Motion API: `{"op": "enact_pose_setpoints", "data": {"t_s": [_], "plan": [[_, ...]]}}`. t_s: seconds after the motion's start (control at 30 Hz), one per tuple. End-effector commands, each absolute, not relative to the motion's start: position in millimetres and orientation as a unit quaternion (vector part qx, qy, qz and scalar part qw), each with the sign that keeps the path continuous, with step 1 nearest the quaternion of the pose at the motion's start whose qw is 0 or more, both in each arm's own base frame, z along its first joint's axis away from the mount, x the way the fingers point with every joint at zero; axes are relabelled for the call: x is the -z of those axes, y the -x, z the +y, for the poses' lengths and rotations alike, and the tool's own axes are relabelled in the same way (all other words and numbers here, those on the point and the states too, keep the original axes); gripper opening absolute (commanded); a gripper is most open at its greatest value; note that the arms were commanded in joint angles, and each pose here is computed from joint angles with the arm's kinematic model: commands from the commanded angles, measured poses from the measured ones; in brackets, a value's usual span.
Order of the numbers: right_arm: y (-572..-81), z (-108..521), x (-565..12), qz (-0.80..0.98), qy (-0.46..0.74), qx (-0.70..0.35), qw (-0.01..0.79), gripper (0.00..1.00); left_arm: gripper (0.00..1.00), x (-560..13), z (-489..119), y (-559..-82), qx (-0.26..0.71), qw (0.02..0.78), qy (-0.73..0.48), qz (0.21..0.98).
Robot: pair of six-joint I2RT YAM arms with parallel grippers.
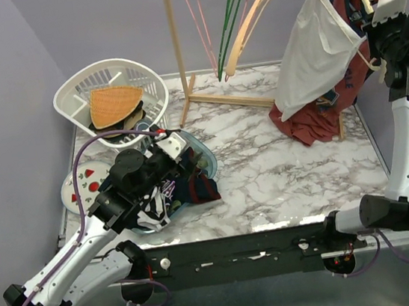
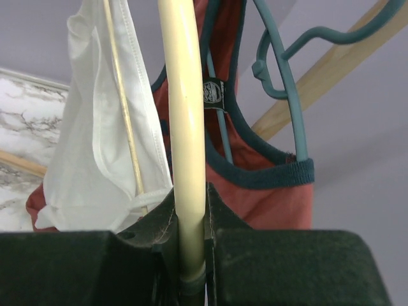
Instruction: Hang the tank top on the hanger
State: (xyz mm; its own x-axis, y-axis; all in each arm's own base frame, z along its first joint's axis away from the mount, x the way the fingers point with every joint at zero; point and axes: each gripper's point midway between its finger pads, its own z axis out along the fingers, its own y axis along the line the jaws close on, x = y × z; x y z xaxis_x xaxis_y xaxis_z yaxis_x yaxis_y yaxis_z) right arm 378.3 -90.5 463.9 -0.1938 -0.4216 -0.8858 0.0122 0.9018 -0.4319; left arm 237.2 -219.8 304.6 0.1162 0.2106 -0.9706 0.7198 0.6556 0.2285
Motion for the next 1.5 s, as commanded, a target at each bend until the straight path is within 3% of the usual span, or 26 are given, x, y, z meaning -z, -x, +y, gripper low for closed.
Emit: {"op": "enact_pose_setpoints", "data": {"t_s": [0.0, 0.77, 1.07, 1.13, 1.3, 1.47], "plan": [[-395, -100, -484, 0.733, 0.103, 0.181, 0.647, 0.0, 0.99, -306, -221, -238, 0.202, 0.657, -0.362, 0.63], [-444, -127, -444, 0.767, 0.074, 0.17, 0.614, 0.01, 0.99, -299, -225, -238, 0.209, 0.647, -0.369, 0.633], [-443, -120, -427, 0.781, 0.101, 0.158, 0.595, 0.01, 0.99, -300, -224, -238, 0.211, 0.648, -0.367, 0.632], [-439, -119, -414, 0.785, 0.102, 0.156, 0.59, 0.12, 0.99, -300, -226, -236, 0.217, 0.646, -0.368, 0.633], [-412, -109, -421, 0.774, 0.107, 0.156, 0.604, 0.24, 0.99, -301, -228, -235, 0.226, 0.642, -0.368, 0.634], [-387, -98, -428, 0.766, 0.115, 0.15, 0.615, 0.56, 0.99, -302, -229, -235, 0.234, 0.64, -0.366, 0.634]]}}
